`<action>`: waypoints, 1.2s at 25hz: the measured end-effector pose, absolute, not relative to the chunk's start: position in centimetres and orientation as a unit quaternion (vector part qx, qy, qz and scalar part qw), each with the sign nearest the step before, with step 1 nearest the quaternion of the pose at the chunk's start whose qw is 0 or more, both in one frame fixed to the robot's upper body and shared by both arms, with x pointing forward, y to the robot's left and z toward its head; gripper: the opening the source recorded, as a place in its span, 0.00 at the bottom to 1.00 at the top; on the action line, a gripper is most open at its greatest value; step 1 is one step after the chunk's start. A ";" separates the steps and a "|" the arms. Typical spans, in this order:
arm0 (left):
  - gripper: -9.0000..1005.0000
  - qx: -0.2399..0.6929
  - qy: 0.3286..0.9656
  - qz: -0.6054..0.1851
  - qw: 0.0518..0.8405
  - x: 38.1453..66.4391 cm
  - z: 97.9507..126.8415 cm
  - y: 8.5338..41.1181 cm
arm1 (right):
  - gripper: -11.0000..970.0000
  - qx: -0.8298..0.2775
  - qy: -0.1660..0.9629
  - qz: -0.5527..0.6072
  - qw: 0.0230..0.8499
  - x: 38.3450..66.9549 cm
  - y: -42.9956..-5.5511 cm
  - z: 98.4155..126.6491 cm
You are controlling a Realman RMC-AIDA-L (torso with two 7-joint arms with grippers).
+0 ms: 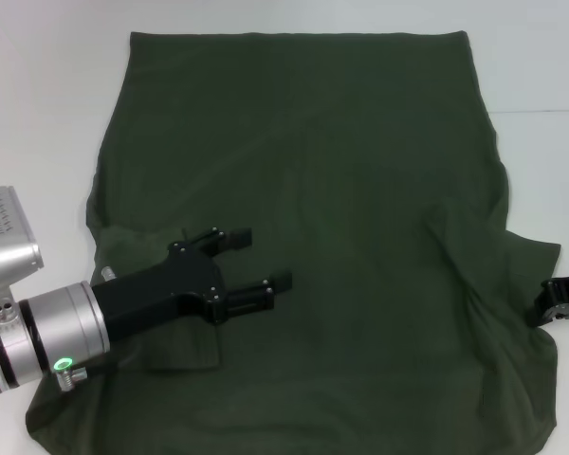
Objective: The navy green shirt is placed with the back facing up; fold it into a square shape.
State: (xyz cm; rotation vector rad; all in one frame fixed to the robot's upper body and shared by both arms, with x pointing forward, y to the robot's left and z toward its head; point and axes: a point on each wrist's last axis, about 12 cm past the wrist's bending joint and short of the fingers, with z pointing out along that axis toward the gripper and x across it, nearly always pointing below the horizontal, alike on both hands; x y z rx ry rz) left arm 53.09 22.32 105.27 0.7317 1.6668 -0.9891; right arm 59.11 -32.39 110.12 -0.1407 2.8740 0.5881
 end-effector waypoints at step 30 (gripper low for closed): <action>0.90 0.300 0.689 -0.413 0.514 53.1 105.4 22.3 | 0.02 -0.003 0.963 0.224 0.148 57.5 -35.3 110.3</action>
